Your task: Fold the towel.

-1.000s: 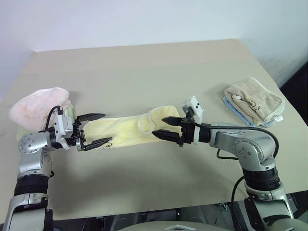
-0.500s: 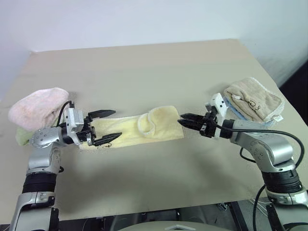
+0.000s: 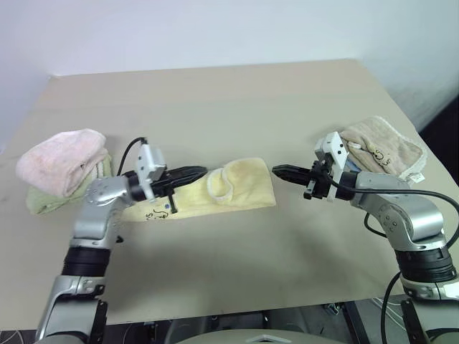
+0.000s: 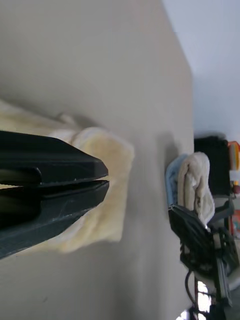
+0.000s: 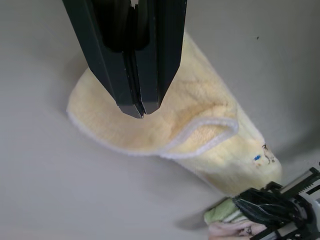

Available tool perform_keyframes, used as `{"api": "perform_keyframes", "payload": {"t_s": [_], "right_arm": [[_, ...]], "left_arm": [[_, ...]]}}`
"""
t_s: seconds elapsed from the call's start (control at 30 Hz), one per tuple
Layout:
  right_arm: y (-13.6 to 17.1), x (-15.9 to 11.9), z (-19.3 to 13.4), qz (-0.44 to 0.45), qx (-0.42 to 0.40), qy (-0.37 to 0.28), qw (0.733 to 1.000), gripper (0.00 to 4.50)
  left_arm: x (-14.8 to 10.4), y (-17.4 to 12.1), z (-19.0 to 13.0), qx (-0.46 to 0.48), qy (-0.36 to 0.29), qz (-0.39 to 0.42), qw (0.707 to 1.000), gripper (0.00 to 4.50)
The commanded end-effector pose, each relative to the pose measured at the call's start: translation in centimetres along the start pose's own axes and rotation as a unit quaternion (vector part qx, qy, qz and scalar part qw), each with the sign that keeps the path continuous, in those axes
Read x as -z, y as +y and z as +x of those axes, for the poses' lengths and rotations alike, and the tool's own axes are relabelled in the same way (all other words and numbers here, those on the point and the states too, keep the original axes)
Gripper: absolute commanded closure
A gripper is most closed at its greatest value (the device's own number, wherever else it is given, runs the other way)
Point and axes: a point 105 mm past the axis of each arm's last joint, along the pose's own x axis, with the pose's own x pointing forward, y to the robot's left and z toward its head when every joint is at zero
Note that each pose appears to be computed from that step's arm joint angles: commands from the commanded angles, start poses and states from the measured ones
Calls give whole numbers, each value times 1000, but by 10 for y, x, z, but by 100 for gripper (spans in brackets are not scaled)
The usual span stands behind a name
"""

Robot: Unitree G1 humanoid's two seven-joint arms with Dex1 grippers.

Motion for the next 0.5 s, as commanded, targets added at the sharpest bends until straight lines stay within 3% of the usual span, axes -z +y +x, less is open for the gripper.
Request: {"api": "perform_keyframes", "payload": {"t_s": [0.03, 0.23, 0.5], "right_arm": [[2, -12, 11, -23, -7, -20, 999, 450], [5, -13, 30, -42, -17, -21, 999, 450], [8, -15, 40, -49, -25, -25, 998, 450]], "left_arm": [[-7, -6, 35, 13, 7, 29, 999, 448], [-3, -16, 81, 36, 38, 45, 998, 448], [16, -18, 83, 48, 100, 50, 993, 448]]}}
